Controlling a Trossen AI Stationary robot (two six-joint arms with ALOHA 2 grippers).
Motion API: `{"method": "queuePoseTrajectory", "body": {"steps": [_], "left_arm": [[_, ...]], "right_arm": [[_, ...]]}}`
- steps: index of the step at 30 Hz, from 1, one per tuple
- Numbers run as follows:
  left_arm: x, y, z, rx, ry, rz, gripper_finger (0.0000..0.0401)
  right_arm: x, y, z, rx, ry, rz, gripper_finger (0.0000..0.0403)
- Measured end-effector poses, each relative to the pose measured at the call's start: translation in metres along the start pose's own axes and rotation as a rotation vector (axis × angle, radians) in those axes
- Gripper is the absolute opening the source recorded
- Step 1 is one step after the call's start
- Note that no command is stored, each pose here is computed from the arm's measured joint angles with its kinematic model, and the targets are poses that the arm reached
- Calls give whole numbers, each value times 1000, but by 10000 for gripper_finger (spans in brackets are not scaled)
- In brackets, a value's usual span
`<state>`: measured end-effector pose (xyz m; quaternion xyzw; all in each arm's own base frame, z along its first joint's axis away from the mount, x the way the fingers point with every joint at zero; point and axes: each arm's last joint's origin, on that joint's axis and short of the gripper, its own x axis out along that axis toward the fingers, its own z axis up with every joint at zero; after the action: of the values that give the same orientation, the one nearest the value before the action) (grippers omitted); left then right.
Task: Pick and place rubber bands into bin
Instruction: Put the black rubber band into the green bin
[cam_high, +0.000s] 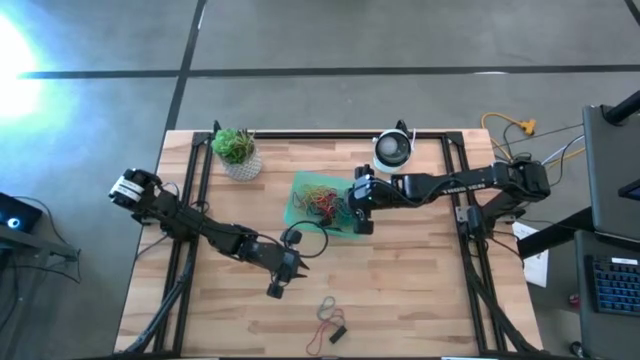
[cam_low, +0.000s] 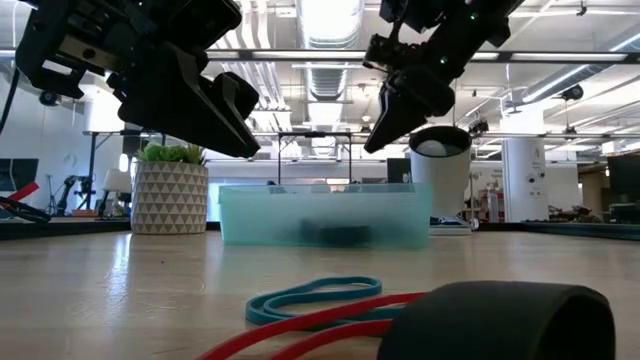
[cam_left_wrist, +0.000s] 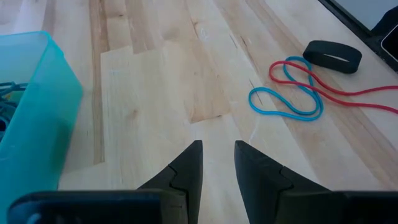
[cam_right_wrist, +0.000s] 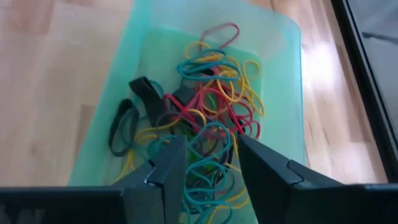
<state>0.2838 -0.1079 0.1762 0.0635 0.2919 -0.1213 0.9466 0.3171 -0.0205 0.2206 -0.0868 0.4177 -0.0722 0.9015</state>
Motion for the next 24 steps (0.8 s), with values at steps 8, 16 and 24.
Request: {"method": "queuePoseTrajectory", "body": {"steps": [8, 16, 24], "left_arm": [[0, 0, 0, 0, 0, 0, 77], [0, 0, 0, 0, 0, 0, 77], [0, 0, 0, 0, 0, 0, 77]], "right_arm": [[-10, 43, 7, -117, -65, 174, 141], [-7, 111, 11, -186, -177, 384, 126], [20, 165, -7, -190, -125, 505, 114]]}}
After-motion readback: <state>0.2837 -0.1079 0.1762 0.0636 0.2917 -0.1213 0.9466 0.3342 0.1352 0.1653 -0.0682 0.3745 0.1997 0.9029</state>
